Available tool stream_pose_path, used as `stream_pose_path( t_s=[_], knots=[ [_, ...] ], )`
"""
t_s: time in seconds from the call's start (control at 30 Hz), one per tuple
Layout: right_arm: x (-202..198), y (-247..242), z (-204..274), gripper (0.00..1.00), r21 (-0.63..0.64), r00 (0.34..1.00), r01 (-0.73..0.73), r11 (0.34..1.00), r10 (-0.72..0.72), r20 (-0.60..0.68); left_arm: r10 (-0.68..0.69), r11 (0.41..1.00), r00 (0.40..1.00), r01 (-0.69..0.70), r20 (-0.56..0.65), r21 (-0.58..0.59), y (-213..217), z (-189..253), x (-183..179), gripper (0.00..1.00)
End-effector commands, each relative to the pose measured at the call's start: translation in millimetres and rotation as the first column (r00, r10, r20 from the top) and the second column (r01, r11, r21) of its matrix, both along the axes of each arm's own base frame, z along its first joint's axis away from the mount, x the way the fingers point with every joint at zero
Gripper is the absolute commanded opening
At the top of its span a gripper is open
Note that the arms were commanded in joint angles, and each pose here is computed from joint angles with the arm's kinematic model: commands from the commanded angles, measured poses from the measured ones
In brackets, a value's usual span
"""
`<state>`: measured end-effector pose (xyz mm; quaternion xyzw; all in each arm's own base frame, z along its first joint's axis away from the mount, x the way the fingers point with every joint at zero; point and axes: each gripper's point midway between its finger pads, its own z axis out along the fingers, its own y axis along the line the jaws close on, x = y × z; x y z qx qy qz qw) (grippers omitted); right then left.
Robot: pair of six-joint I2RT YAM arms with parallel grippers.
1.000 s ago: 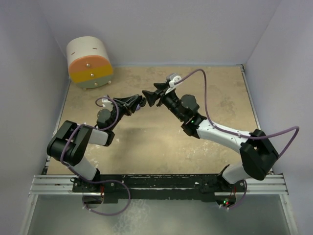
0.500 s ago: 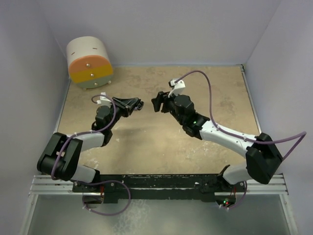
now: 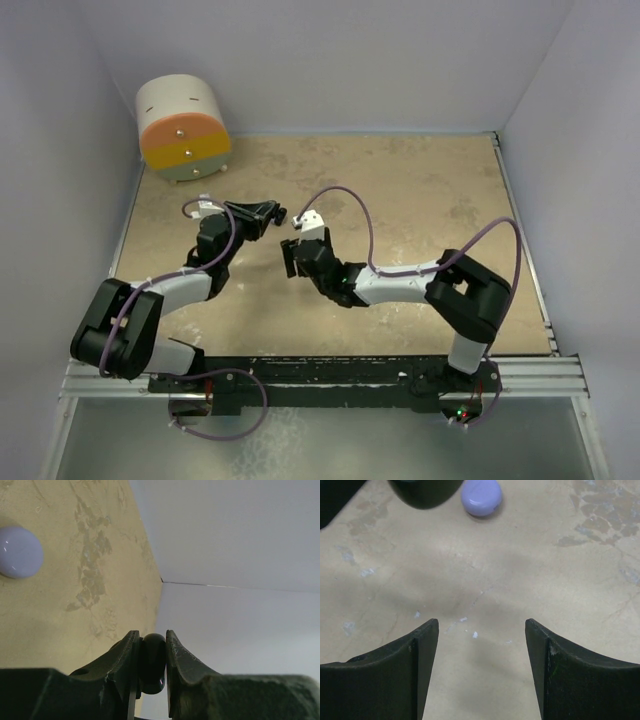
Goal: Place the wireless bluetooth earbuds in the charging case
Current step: Close the charging case.
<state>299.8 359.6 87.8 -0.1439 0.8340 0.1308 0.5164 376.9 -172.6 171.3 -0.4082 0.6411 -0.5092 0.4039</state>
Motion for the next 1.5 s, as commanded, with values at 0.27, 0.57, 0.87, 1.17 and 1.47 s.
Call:
stream_pose_path(
  t_s=[0.27,0.57,0.87,1.17,1.47],
  knots=[
    [23.8,39.6,67.9,0.8,0.297,0.965,-0.004,0.955,-0.074,0.251,0.036,0.995,0.998,-0.032,0.044,-0.098,-6.4,30.9,-2.2,0.0],
    [40.6,49.6,58.5,0.81,0.288,0.956,0.047,0.957,-0.126,0.264,0.027,0.993,0.999,-0.022,0.044,-0.113,-6.1,32.8,-9.8,0.0],
    [50.4,29.2,75.7,0.82,0.342,0.923,0.091,0.935,-0.208,0.323,0.009,0.994,1.0,-0.007,0.016,-0.108,-6.0,21.0,-22.1,0.0],
    [61.3,-8.1,70.2,0.82,0.319,0.902,0.218,0.922,-0.315,0.295,0.01,0.997,1.0,-0.01,0.003,-0.08,-4.6,13.4,-24.4,0.0],
    [42.4,-60.6,73.4,0.84,0.319,0.881,0.318,0.893,-0.402,0.25,0.006,1.0,1.0,-0.007,-0.022,-0.031,-7.5,-5.5,-15.9,0.0]
  ],
)
